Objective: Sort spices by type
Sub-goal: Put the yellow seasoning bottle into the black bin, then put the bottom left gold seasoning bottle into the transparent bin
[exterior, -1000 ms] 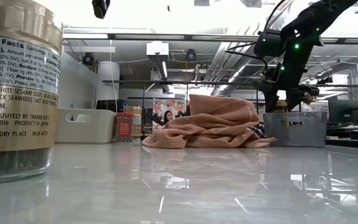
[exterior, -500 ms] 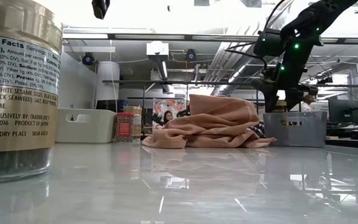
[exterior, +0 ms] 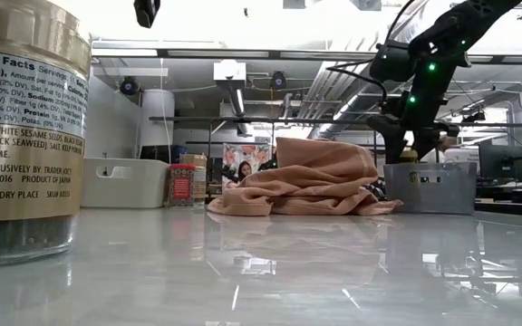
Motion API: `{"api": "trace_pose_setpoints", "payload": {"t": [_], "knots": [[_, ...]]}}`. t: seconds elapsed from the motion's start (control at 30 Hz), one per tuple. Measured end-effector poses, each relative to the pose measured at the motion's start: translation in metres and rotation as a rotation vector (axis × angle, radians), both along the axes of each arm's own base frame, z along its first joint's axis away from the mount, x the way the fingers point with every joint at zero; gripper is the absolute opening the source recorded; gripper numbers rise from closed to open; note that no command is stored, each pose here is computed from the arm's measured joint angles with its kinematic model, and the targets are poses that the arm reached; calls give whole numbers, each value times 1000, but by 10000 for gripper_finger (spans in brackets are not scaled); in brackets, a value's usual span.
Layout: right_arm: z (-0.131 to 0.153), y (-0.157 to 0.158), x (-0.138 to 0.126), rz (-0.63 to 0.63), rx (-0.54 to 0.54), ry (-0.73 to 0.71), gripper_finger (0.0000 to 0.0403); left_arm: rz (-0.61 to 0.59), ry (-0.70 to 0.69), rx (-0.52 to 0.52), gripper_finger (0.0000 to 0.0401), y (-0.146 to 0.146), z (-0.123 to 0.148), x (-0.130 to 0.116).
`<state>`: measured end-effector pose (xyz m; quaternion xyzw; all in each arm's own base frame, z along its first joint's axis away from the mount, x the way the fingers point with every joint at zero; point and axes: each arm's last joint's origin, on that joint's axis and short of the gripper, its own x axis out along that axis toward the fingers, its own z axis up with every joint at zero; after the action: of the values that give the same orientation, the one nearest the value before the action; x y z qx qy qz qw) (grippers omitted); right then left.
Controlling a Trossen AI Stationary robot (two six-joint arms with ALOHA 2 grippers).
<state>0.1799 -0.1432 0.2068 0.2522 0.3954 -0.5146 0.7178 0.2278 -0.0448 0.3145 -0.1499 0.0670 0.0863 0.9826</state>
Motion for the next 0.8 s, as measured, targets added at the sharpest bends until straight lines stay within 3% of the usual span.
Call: {"api": "trace_pose_setpoints", "payload": {"t": [0.37, 0.57, 0.8], "knots": [[6, 0, -1, -8, -8, 34, 315, 0, 0, 0, 0, 0, 0, 0], [34, -5, 5, 97, -41, 77, 316, -1, 0, 0, 0, 0, 0, 0], [72, -7, 10, 124, -60, 55, 316, -12, 1, -2, 0, 0, 0, 0]]}}
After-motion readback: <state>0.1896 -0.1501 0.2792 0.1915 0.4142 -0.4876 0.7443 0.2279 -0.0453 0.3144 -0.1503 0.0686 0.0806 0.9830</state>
